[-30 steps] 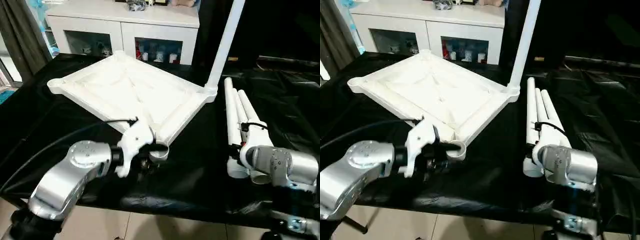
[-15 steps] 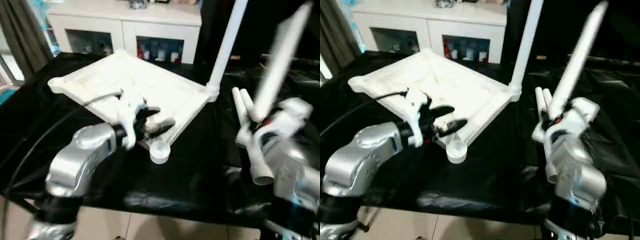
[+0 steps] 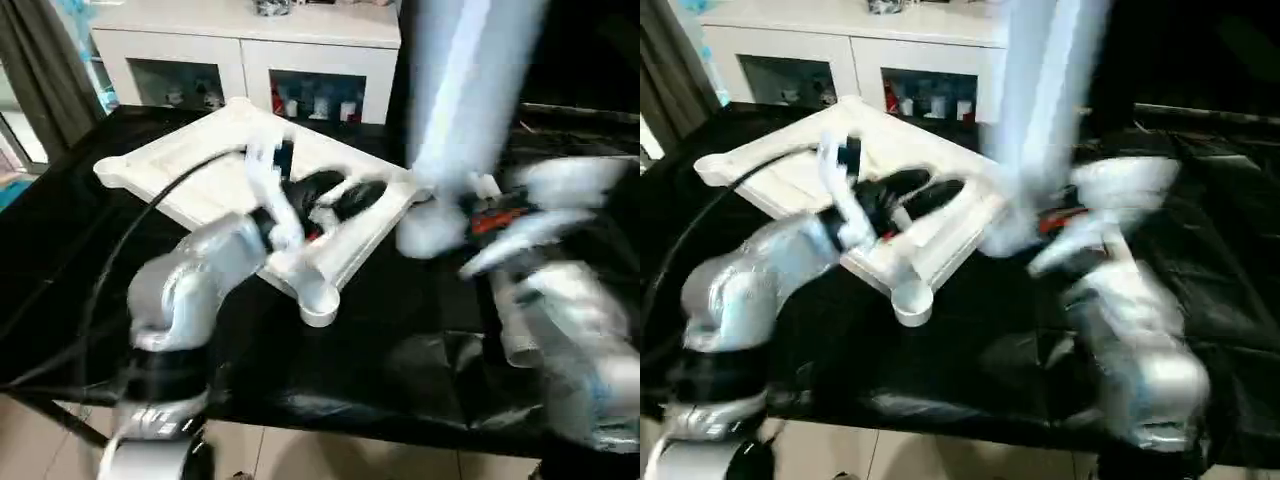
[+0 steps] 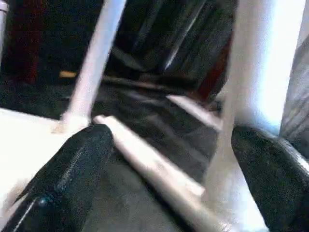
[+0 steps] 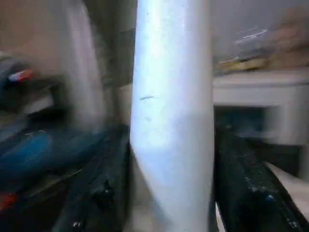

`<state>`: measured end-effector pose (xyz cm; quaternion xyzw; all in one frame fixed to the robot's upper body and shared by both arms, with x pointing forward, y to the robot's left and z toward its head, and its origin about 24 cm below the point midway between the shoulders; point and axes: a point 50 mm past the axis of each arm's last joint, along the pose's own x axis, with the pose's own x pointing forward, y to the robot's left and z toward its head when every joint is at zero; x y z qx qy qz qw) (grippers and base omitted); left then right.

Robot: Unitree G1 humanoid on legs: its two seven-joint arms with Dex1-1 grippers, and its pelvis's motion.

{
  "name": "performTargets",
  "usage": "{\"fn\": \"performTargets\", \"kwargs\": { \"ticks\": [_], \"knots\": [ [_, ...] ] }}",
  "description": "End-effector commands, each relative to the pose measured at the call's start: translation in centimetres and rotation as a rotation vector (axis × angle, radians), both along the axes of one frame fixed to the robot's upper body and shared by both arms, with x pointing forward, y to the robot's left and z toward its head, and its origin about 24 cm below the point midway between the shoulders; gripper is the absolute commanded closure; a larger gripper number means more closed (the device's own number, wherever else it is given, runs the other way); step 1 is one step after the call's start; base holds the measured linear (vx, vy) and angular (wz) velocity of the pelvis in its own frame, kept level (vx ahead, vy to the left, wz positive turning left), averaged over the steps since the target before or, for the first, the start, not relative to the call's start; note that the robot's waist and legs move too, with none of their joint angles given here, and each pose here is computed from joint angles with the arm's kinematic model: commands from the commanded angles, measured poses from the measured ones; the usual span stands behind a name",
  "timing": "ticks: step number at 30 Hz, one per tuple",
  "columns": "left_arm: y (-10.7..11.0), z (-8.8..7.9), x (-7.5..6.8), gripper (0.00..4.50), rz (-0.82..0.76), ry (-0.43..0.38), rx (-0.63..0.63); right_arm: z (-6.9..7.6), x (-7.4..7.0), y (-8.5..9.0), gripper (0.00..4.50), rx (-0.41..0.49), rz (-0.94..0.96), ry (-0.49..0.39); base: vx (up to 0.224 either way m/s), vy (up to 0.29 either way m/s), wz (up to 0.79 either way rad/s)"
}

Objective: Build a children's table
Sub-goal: Pick table leg

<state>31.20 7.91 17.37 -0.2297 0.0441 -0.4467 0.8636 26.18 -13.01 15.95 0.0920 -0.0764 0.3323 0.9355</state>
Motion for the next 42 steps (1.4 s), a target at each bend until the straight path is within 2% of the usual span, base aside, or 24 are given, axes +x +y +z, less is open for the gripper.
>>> {"fn": "performTargets", "kwargs": {
  "ticks": [1,4,11,16,20,22,25,31,33,38,39,42],
  "knots": [
    [-0.6,0.2,0.1,0.0,-0.037,0.043,-0.036,-0.9,-0.5,1.3,2.57,-0.028,0.125,0.024,0.0,0.0,0.0],
    [-1.1,0.7,0.1,0.0,-0.058,0.06,-0.102,-2.1,-0.8,2.0,2.57,-0.069,0.211,0.067,0.0,0.0,0.0],
    [-1.3,1.4,0.1,0.0,-0.085,0.102,-0.199,-3.1,-0.9,2.1,2.58,-0.119,0.256,0.107,0.0,0.0,0.0],
    [-0.6,0.6,0.1,0.0,-0.071,0.131,-0.172,-1.7,1.0,0.5,2.59,-0.027,0.058,0.067,0.0,0.0,0.0],
    [-0.1,0.4,0.1,0.0,-0.071,0.141,-0.179,-1.4,1.5,-0.3,2.59,-0.002,0.014,0.067,0.0,0.0,0.0],
    [0.0,0.5,0.0,0.0,-0.069,0.147,-0.194,-1.9,1.0,0.2,2.59,-0.06,0.071,0.083,0.0,0.0,0.0],
    [-0.1,1.0,-0.2,0.0,-0.093,0.133,-0.227,-2.6,0.4,0.9,2.59,-0.103,0.121,0.11,0.0,0.0,0.0],
    [-0.6,1.1,-0.5,0.0,-0.118,0.13,-0.216,-3.6,-0.4,1.8,2.59,-0.181,0.199,0.152,0.0,0.0,0.0],
    [-1.2,1.3,-0.9,0.0,-0.142,0.11,-0.21,-4.5,-1.0,2.1,2.59,-0.247,0.23,0.213,0.0,0.0,0.0],
    [-1.4,0.9,-1.6,0.0,-0.146,0.098,-0.158,-4.8,-1.3,2.2,2.6,-0.261,0.224,0.257,0.0,0.0,0.0],
    [-1.5,0.9,-1.9,0.28,-0.158,0.091,-0.152,-4.7,-1.4,2.2,2.6,-0.262,0.227,0.259,0.0,0.0,0.0],
    [-1.6,0.3,-2.8,0.39,-0.183,0.091,-0.122,-4.6,-1.7,2.4,2.6,-0.245,0.243,0.282,0.0,0.0,0.0]
  ]
}}
